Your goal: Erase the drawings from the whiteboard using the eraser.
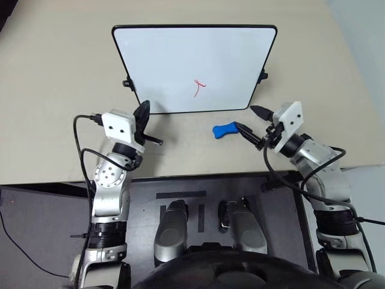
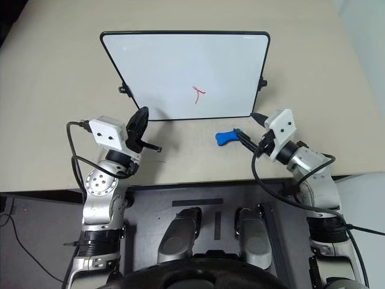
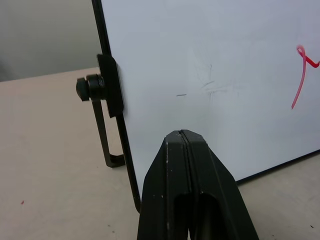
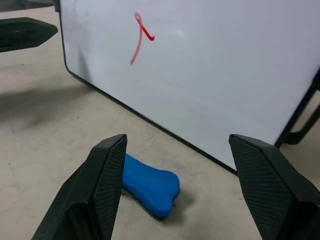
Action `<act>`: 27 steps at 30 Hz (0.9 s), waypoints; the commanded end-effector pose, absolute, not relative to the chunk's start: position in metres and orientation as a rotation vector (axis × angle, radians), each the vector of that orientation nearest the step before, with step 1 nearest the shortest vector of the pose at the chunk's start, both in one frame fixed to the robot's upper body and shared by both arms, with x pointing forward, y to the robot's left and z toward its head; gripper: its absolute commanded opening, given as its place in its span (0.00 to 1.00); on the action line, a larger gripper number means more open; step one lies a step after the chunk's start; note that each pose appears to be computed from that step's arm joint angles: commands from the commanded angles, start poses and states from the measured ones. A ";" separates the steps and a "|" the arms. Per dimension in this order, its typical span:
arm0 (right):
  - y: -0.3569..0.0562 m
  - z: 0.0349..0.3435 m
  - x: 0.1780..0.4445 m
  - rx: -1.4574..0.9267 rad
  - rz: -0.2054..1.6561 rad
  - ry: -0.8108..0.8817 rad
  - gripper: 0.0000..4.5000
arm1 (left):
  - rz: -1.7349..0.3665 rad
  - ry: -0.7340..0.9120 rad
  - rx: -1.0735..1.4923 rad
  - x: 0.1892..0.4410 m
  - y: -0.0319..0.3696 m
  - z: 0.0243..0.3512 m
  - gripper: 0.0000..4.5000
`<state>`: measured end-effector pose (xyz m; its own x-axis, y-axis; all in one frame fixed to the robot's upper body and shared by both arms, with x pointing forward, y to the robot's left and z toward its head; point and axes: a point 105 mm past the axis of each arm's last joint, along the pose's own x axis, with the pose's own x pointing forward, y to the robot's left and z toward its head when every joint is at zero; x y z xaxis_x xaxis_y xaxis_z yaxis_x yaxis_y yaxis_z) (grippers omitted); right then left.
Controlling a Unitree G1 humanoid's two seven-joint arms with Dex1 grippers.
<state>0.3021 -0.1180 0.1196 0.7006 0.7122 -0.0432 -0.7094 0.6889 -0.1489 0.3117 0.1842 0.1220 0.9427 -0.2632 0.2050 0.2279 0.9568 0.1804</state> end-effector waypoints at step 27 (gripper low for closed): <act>-0.104 0.114 0.300 -0.655 1.317 0.105 0.76 | -0.232 -0.292 0.138 0.308 0.173 0.131 0.00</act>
<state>0.2978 -0.1018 0.1101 0.3064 0.8637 -0.4002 -0.9255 0.1720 -0.3375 0.3113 0.1740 0.1198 0.9429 -0.2509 0.2190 0.2197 0.9629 0.1568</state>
